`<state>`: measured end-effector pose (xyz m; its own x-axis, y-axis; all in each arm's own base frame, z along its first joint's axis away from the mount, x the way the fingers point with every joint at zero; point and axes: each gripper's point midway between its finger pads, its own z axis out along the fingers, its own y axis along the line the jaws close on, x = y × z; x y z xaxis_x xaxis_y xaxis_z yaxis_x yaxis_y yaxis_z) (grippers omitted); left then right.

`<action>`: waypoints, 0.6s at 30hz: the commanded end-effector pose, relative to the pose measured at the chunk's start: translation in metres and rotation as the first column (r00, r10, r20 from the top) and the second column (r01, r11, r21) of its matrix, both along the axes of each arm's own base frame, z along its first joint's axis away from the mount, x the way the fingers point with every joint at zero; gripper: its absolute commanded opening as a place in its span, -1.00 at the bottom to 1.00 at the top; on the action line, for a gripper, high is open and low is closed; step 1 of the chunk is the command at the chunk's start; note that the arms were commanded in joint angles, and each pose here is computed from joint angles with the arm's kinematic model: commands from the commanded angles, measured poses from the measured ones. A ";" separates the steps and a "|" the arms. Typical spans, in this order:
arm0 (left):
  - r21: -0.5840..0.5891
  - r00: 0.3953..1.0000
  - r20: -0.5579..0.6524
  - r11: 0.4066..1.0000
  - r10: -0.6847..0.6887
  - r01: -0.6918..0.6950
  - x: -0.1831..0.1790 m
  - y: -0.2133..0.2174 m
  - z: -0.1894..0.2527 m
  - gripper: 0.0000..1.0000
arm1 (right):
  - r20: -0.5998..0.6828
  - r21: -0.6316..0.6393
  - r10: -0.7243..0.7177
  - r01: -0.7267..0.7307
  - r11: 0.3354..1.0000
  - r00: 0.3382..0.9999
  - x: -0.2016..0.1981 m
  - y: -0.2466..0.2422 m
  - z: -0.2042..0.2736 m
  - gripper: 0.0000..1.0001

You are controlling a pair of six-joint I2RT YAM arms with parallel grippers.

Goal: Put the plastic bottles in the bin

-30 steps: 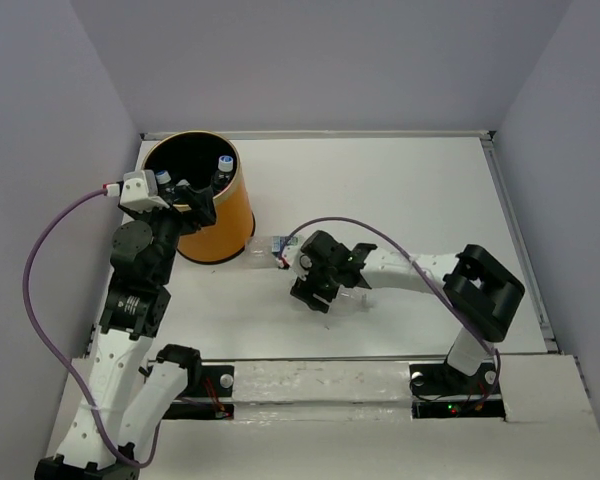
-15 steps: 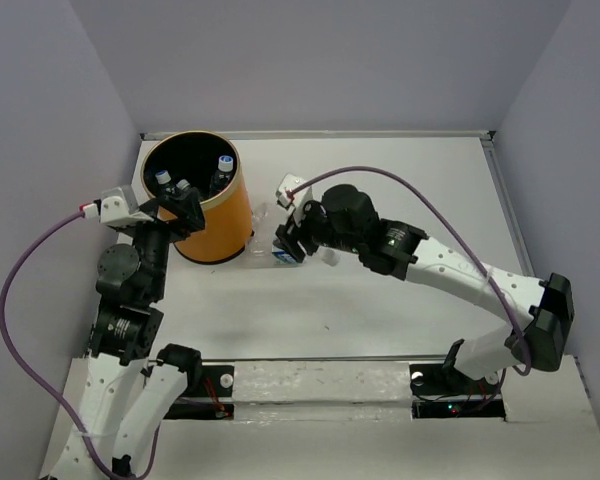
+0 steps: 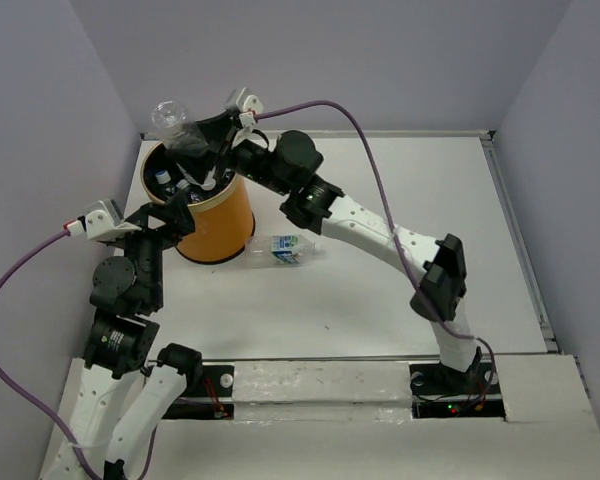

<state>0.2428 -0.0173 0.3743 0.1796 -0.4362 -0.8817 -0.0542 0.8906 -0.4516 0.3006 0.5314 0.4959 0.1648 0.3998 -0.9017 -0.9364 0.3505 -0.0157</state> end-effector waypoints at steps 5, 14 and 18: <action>-0.083 0.991 0.051 0.990 0.120 -0.116 -0.020 0.025 0.018 0.90 | -0.007 0.221 0.121 -0.117 0.968 0.993 0.028 0.037 0.011 -0.08; -0.052 0.994 0.109 0.999 0.006 0.000 -0.026 0.007 0.029 0.89 | -0.060 0.205 0.071 -0.058 0.977 0.996 0.053 0.035 0.000 0.93; -0.012 0.987 0.153 0.998 -0.052 0.054 -0.028 -0.002 0.034 0.90 | -0.057 0.197 0.054 -0.042 0.980 0.997 0.052 0.022 0.014 0.99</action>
<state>0.2223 -0.0108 0.3833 0.2242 -0.4629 -0.8576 -0.0420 0.8746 -0.4831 0.3776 0.5918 0.4158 -0.0066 0.4598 -0.8880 -0.9397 0.3007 0.1627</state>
